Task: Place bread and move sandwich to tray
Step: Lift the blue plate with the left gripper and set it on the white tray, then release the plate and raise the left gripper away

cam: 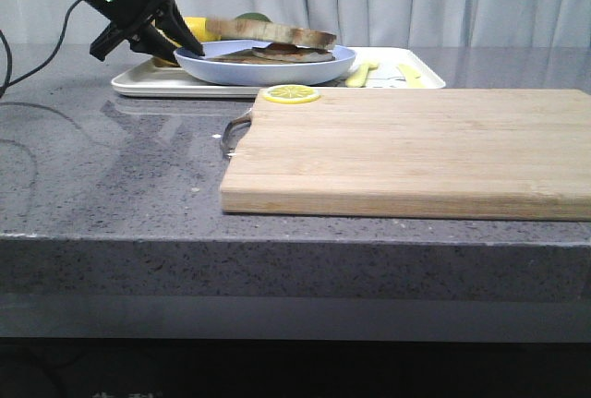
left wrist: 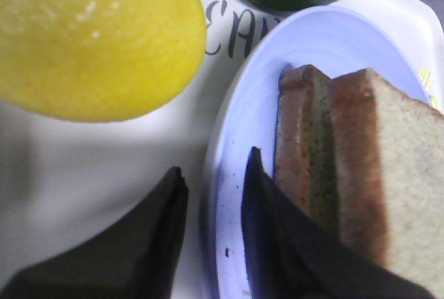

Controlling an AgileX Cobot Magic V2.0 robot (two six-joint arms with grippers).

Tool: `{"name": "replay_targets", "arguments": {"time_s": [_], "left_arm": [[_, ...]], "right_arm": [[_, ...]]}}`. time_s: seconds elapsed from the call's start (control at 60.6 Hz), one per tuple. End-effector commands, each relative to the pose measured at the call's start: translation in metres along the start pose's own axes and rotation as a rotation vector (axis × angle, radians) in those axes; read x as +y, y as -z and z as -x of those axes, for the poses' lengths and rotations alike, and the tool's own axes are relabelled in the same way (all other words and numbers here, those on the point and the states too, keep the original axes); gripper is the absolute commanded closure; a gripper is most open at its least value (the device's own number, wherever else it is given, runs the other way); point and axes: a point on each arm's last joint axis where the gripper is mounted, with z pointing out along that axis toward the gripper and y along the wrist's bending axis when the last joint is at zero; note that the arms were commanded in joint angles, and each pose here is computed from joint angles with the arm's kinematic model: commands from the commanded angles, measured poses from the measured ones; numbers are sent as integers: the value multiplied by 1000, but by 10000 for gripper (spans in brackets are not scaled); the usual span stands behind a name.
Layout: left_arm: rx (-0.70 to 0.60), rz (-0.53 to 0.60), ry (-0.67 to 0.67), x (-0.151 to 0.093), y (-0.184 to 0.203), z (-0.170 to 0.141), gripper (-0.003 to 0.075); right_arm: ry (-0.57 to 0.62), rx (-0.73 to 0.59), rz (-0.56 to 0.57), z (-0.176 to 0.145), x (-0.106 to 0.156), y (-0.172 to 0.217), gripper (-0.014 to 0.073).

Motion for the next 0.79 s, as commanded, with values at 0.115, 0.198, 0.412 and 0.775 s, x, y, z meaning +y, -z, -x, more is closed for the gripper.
{"name": "replay_targets", "arguments": {"time_s": [0.115, 0.198, 0.412, 0.775], "left_arm": [[-146, -100, -83, -44, 60, 20, 447], [-181, -109, -113, -51, 74, 22, 499], [-281, -139, -186, -72, 112, 27, 743], [-390, -142, -280, -118, 184, 23, 741]], "right_arm": [[3, -98, 4, 16, 1, 2, 659], [3, -106, 4, 17, 1, 2, 659], [3, -106, 4, 17, 1, 2, 659], [3, -75, 3, 14, 1, 2, 659]]}}
